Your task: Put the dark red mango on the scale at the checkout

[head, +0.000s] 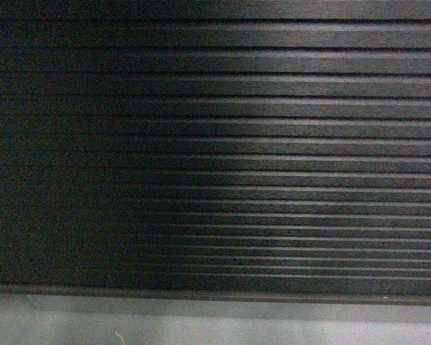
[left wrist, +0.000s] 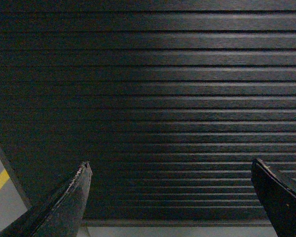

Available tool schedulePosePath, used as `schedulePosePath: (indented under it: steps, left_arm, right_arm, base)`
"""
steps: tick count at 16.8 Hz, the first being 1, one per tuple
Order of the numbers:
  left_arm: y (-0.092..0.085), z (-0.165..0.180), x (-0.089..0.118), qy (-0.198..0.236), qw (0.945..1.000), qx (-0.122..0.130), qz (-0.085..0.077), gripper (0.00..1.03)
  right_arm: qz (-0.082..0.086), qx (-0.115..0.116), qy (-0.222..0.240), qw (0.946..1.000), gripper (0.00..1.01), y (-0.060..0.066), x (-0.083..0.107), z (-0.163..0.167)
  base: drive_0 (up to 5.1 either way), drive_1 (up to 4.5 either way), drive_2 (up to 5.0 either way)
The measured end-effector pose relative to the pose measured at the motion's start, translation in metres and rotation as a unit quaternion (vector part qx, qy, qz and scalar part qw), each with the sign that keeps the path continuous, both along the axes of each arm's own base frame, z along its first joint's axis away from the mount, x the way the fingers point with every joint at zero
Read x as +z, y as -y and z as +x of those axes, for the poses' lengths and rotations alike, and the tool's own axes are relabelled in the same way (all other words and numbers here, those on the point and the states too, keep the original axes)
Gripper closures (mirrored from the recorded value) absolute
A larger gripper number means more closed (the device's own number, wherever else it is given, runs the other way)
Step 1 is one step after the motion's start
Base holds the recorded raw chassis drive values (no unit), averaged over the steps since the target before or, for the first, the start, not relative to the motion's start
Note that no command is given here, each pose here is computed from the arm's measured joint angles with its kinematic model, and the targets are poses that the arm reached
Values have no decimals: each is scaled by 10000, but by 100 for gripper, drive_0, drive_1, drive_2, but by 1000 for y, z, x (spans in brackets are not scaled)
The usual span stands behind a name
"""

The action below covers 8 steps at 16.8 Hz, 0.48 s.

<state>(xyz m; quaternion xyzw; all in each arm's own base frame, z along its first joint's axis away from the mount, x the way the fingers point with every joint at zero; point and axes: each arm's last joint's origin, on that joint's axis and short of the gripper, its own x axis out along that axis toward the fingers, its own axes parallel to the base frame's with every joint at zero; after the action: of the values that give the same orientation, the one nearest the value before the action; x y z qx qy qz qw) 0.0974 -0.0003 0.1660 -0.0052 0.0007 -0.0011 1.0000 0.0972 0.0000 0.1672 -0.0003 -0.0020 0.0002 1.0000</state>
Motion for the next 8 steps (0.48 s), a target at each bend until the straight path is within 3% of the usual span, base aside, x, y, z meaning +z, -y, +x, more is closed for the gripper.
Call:
schedulePosePath:
  steps: [8]
  left_arm:
    - [0,0,0,0,10000,0,0,5]
  right_arm:
    - [0,0,0,10000,3,0,0,0]
  base:
    - [0,0,0]
